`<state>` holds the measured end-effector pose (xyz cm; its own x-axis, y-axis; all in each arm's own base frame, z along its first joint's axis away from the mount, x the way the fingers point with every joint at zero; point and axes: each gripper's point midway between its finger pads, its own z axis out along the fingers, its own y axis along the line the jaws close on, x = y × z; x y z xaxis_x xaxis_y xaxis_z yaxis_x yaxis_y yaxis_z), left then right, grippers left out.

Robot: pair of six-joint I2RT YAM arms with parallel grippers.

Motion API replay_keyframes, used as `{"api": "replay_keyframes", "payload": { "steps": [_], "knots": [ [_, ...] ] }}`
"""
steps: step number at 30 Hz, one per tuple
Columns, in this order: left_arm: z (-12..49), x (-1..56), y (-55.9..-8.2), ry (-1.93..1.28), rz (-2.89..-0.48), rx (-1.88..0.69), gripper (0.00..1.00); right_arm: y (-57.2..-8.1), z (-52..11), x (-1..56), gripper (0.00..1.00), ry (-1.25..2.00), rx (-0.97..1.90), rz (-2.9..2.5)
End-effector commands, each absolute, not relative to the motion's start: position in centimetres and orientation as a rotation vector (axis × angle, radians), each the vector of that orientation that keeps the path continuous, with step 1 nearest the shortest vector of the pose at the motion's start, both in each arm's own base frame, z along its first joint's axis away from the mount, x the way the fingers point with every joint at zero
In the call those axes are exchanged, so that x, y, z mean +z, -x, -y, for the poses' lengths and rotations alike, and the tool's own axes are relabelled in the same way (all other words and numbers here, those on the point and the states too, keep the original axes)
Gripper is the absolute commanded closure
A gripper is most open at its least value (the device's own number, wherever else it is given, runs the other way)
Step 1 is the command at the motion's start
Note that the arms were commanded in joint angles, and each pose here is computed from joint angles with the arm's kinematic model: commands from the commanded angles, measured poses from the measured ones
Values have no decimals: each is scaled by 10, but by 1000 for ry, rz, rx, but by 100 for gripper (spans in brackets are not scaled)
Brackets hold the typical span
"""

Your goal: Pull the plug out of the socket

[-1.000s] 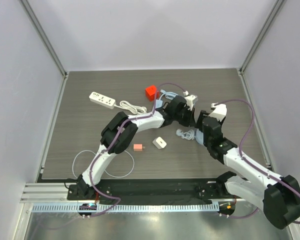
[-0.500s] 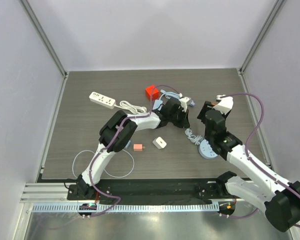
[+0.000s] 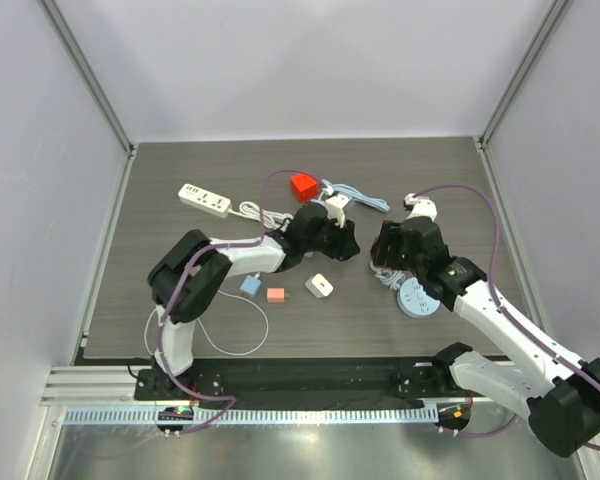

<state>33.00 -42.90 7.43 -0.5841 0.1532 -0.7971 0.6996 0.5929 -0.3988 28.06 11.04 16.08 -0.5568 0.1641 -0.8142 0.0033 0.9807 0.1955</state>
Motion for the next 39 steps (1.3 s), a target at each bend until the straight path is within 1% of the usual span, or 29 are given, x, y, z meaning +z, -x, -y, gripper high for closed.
{"api": "replay_keyframes", "payload": {
  "steps": [1, 2, 3, 4, 8, 11, 13, 17, 21, 22, 23, 25, 28, 29, 31, 32, 34, 35, 36, 37, 39],
  "knots": [
    [409, 140, -354, -606, -1842, -879, 54, -254, -161, 158, 99, 0, 530, -2266],
    [400, 143, -359, -585, -1830, -848, 53, -242, -175, 154, 99, 16, 635, -2308],
    [392, 156, -364, -547, -1796, -822, 52, -237, -183, 145, 99, 28, 665, -2352],
    [382, 149, -364, -535, -1808, -799, 52, -232, -189, 140, 99, 33, 687, -2380],
    [356, 147, -379, -458, -1809, -741, 50, -209, -205, 110, 99, -6, 669, -2514],
    [349, 144, -384, -429, -1821, -730, 50, -195, -217, 86, 99, -35, 630, -2607],
    [347, 144, -384, -422, -1823, -733, 50, -191, -222, 73, 98, -29, 606, -2647],
    [348, 148, -381, -417, -1810, -748, 50, -193, -227, 72, 98, -51, 627, -2649],
    [347, 147, -382, -416, -1809, -742, 50, -196, -225, 66, 93, -73, 590, -2659],
    [347, 147, -382, -416, -1809, -742, 50, -196, -223, 64, 90, -78, 575, -2664],
    [347, 147, -382, -413, -1810, -742, 50, -201, -218, 62, 83, -94, 529, -2650],
    [347, 146, -382, -414, -1813, -743, 50, -206, -213, 60, 81, -102, 479, -2645],
    [347, 146, -383, -416, -1813, -737, 50, -212, -210, 56, 75, -109, 438, -2654],
    [347, 145, -382, -419, -1816, -736, 50, -212, -210, 56, 69, -108, 434, -2658],
    [347, 144, -383, -426, -1818, -732, 49, -214, -208, 54, 62, -103, 419, -2667],
    [348, 144, -383, -428, -1818, -733, 49, -216, -210, 57, 53, -98, 425, -2659],
    [349, 144, -383, -432, -1819, -734, 49, -218, -211, 63, 44, -77, 437, -2641],
    [349, 143, -383, -432, -1821, -734, 49, -221, -213, 68, 38, -73, 445, -2624],
    [349, 143, -383, -434, -1820, -734, 49, -223, -213, 71, 34, -73, 447, -2614],
    [350, 142, -383, -437, -1823, -736, 49, -227, -212, 77, 32, -64, 447, -2600],
    [350, 142, -383, -439, -1825, -737, 49, -230, -211, 83, 23, -65, 450, -2587]
  ]
}}
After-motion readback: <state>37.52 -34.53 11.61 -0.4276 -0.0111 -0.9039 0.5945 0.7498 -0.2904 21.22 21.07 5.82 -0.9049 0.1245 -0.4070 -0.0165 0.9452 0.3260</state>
